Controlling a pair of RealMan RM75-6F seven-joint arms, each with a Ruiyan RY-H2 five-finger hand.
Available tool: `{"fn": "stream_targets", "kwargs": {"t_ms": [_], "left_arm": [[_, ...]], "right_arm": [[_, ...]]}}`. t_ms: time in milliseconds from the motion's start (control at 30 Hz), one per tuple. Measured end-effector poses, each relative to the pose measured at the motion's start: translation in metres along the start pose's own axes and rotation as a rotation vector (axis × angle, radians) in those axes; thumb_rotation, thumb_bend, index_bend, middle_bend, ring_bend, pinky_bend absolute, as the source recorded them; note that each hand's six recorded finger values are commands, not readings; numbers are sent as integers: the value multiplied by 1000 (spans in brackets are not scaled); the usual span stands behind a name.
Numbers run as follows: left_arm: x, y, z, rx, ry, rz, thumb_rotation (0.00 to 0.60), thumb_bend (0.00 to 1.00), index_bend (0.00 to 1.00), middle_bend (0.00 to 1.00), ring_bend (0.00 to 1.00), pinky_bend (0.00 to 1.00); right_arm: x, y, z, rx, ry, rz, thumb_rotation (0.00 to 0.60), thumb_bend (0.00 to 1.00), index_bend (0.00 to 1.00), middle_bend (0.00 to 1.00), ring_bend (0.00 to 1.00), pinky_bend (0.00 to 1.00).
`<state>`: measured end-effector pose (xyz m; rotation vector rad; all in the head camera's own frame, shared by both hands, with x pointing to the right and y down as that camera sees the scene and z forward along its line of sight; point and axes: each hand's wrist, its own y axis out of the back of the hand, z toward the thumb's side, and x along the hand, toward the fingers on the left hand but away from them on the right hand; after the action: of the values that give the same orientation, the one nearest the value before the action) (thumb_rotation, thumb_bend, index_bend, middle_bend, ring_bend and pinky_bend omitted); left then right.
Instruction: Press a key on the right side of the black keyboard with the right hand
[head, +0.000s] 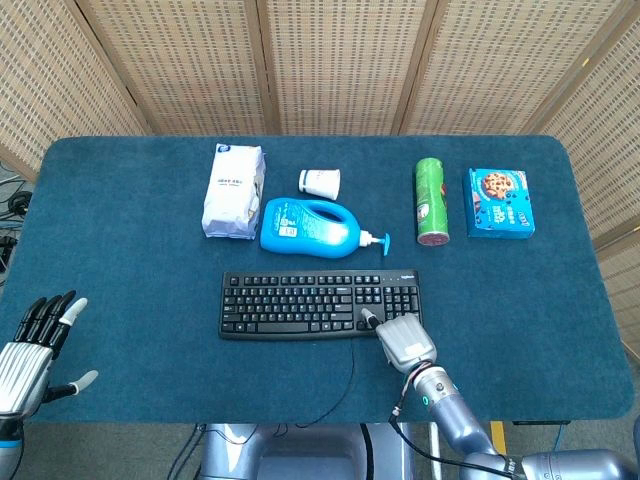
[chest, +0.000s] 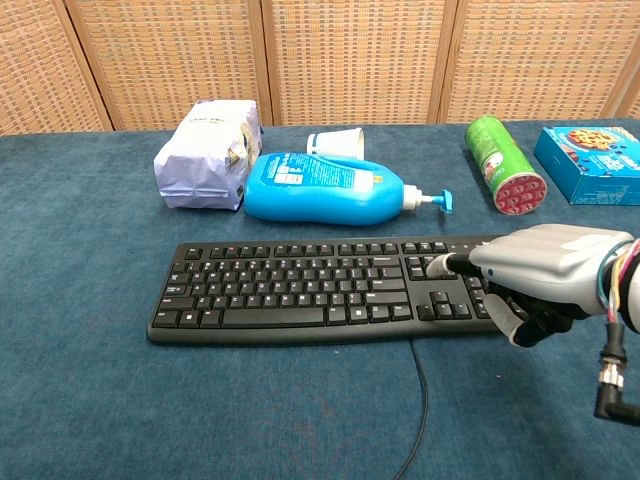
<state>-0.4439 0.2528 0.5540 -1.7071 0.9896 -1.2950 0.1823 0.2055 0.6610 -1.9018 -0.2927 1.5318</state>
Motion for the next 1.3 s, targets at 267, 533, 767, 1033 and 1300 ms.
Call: {"fn": "stream_targets", "kwargs": {"t_ms": [267,533,767,1033,1300], "left_arm": [[0,0,-1,0,6,1,600,0,0,0,0,0],[-1,0,1,1,0,0,600,0,0,0,0,0],[0,0,1,0,0,0,600,0,0,0,0,0],[0,-1,1,0,-2,-4,600,0,0,0,0,0],[0,-1,1,0,-1,-5,600,0,0,0,0,0]], "right_arm": [[-2,-5,-5,3,-11,16,600,878,25,765,728,578],[-3,-12,-5,0,-10,29,600,878,25,765,728,578],[-7,-15,-4,5,-10,38,600,878,25,765,728,578],[-11,-17,-4,6,-15,53,600,878,25,765,728,578],[-14,-24,-5,11,-21,71,600,878,25,765,728,578]]}}
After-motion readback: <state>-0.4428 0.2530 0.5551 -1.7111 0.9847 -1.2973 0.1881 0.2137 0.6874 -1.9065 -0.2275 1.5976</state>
